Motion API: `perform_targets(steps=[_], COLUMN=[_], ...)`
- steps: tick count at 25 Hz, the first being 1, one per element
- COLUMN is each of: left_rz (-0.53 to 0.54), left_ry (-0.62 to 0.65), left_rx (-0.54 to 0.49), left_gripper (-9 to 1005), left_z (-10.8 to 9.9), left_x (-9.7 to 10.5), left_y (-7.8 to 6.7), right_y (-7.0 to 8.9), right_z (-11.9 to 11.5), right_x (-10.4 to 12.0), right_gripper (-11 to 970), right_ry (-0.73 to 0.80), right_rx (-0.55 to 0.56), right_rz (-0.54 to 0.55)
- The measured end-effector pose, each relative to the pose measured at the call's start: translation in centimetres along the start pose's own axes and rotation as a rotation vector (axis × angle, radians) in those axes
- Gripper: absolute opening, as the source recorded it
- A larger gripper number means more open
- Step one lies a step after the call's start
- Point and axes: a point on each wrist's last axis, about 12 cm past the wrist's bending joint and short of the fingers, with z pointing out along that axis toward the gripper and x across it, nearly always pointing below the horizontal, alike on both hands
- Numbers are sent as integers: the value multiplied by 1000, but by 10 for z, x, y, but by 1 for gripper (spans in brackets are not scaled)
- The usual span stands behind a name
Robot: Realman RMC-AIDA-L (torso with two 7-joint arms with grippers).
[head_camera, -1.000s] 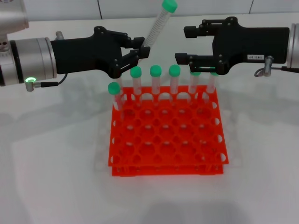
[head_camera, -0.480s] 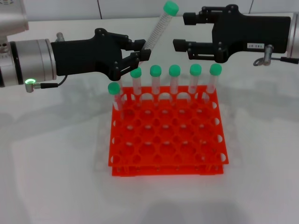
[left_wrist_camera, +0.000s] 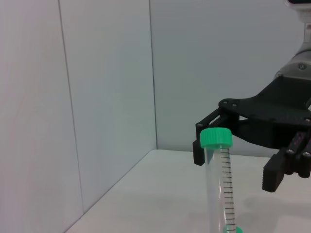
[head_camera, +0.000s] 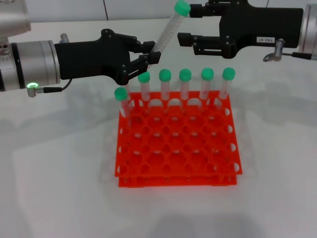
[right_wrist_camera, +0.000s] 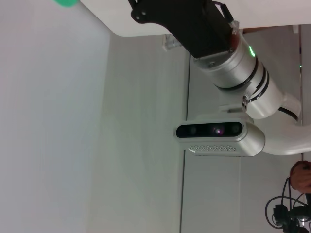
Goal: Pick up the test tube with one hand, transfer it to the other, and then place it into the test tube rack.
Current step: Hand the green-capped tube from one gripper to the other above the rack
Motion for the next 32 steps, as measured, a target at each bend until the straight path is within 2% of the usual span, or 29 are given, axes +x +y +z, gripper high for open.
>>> perform_targets(steps=[6, 32], left_rz=[1, 5], left_ry=[-1, 11], left_rx=[14, 32], left_gripper=[197, 196], left_z=[1, 2], left_x=[0, 1], left_y=[-2, -4], right_y=[0, -1], right_z=[3, 7], right_x=[-4, -8], right_gripper=[634, 502], right_ry=[-13, -19], right_rx=[-8, -18], right_rz=[-4, -12])
